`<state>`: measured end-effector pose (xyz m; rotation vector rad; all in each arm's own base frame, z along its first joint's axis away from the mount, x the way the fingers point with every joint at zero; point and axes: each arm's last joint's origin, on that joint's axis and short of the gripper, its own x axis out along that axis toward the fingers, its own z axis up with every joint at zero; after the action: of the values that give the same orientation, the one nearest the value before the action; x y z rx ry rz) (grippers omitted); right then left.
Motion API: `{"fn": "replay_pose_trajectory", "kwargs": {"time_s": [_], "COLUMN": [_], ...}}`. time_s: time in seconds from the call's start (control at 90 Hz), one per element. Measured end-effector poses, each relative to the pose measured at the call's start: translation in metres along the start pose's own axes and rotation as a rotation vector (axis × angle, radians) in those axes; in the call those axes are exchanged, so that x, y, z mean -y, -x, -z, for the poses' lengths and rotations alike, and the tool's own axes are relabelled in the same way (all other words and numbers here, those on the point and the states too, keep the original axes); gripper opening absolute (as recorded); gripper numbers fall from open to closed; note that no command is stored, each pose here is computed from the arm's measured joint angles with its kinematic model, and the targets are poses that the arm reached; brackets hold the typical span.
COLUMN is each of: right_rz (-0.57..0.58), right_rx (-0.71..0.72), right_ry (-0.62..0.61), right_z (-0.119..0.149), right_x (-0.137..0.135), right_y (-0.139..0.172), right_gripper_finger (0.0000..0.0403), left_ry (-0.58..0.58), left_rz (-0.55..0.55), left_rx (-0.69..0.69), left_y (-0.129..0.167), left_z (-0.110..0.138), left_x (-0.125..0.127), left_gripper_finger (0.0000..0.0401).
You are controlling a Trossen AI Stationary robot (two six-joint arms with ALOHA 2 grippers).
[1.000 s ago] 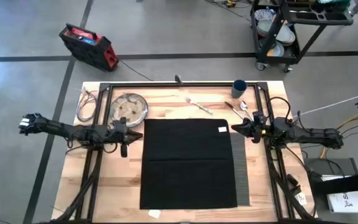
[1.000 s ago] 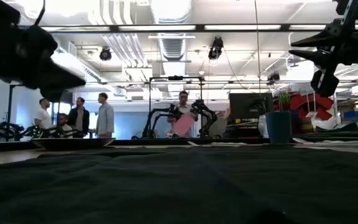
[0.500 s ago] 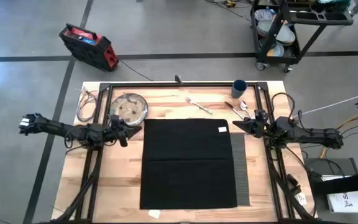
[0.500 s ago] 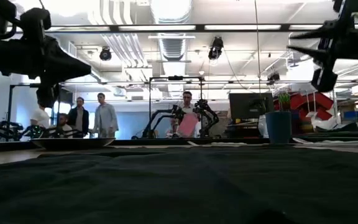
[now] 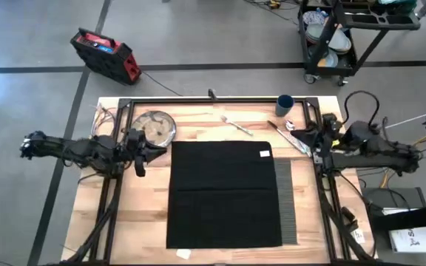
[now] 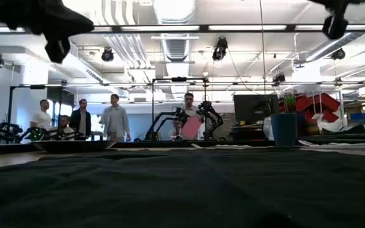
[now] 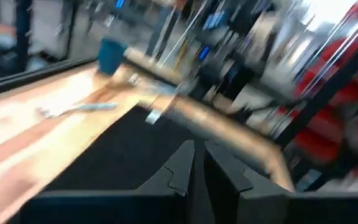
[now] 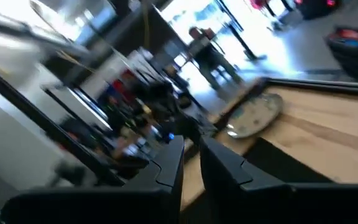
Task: Set table place
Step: Fold the black napkin
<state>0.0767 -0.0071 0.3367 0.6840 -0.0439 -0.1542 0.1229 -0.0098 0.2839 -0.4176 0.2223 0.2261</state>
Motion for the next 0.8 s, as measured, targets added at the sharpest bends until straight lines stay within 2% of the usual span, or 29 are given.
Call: {"fn": "replay_pose_trajectory", "kwargs": {"time_s": [0.111, 0.267, 0.411, 0.589, 0.8], "right_rz": [0.067, 0.168, 0.252, 0.372, 0.488], "right_rx": [-0.087, -0.225, -0.347, -0.507, -0.667], "right_ry": [0.093, 0.220, 0.305, 0.387, 0.464], "right_z": [-0.029, -0.062, -0.085, -0.099, -0.101], "right_x": [-0.024, -0.054, -0.074, -0.080, -0.065], "right_y": [-0.008, -0.025, -0.041, -0.067, -0.100], "right_gripper_finger": [0.0048, 0.0060, 0.0066, 0.0059, 0.0044], "left_ry": [-0.094, -0.217, -0.301, -0.357, -0.367], "left_rz": [-0.066, -0.110, -0.161, -0.253, -0.287], "left_rx": [-0.078, -0.086, -0.136, -0.283, -0.571], "left_y": [0.014, 0.030, 0.035, 0.016, -0.039], "left_z": [-0.036, -0.087, -0.121, -0.136, -0.125], "left_x": [0.010, 0.025, 0.035, 0.039, 0.032], "left_gripper_finger": [0.0020, 0.0020, 0.0020, 0.0020, 0.0020]}}
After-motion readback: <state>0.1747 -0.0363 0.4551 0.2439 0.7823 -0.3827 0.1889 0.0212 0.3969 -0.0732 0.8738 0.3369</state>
